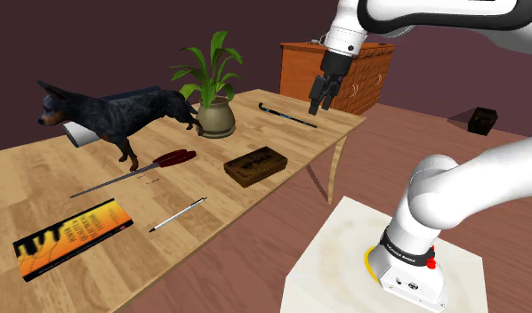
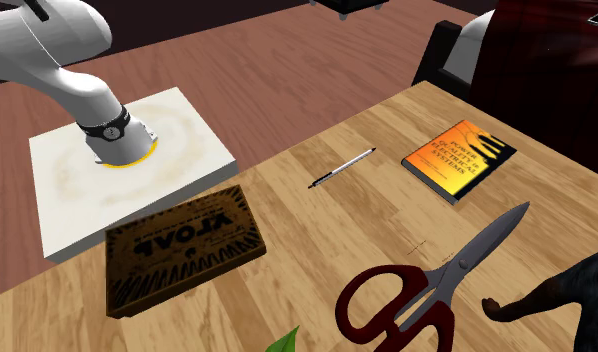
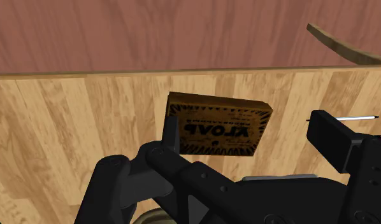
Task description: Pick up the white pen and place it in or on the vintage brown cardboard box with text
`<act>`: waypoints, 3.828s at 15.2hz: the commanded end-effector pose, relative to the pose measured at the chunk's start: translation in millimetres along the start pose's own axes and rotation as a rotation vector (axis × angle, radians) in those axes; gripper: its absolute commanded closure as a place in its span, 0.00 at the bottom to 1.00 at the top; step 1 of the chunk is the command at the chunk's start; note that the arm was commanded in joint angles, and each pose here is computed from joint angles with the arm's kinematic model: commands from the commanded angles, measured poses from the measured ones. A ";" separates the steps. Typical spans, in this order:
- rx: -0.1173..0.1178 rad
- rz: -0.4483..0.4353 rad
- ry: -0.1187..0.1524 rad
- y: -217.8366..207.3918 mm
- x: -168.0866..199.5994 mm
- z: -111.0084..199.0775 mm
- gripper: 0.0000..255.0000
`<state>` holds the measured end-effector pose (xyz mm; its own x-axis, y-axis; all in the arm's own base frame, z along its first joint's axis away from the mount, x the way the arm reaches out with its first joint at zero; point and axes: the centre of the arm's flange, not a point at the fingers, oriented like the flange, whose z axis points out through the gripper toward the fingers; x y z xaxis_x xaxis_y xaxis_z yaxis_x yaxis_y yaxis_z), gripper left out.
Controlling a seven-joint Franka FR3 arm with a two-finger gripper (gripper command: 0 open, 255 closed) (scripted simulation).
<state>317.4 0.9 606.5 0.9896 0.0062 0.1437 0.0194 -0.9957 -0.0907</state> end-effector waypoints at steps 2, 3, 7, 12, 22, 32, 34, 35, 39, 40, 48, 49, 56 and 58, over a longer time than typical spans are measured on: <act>0.007 -0.035 -0.008 -1.2 12.4 6.7 0.00; 0.014 -0.069 -0.016 -2.9 24.6 13.6 0.00; 0.042 -0.208 -0.048 -14.4 72.3 41.7 0.00; 0.078 -0.381 -0.087 -38.8 127.5 78.2 0.00; 0.149 -0.727 -0.167 -117.4 216.5 153.8 0.00; 0.219 -1.073 -0.246 -225.7 266.7 228.3 0.00; 0.234 -1.142 -0.262 -249.6 271.4 242.6 0.00; 0.241 -1.177 -0.270 -261.8 273.0 249.6 0.00; 0.269 -1.315 -0.302 -311.2 274.6 277.0 0.00; 0.276 -1.350 -0.310 -323.6 273.8 283.7 0.00; 0.303 -1.479 -0.340 -369.9 258.1 326.9 0.00; 0.303 -1.479 -0.340 -369.8 256.0 331.7 0.00; 0.303 -1.479 -0.340 -369.7 250.5 344.1 0.00; 0.303 -1.479 -0.340 -369.7 250.5 344.1 0.00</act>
<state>607.2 402.4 337.0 0.0464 0.9970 0.0627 0.9625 -0.0278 -0.2698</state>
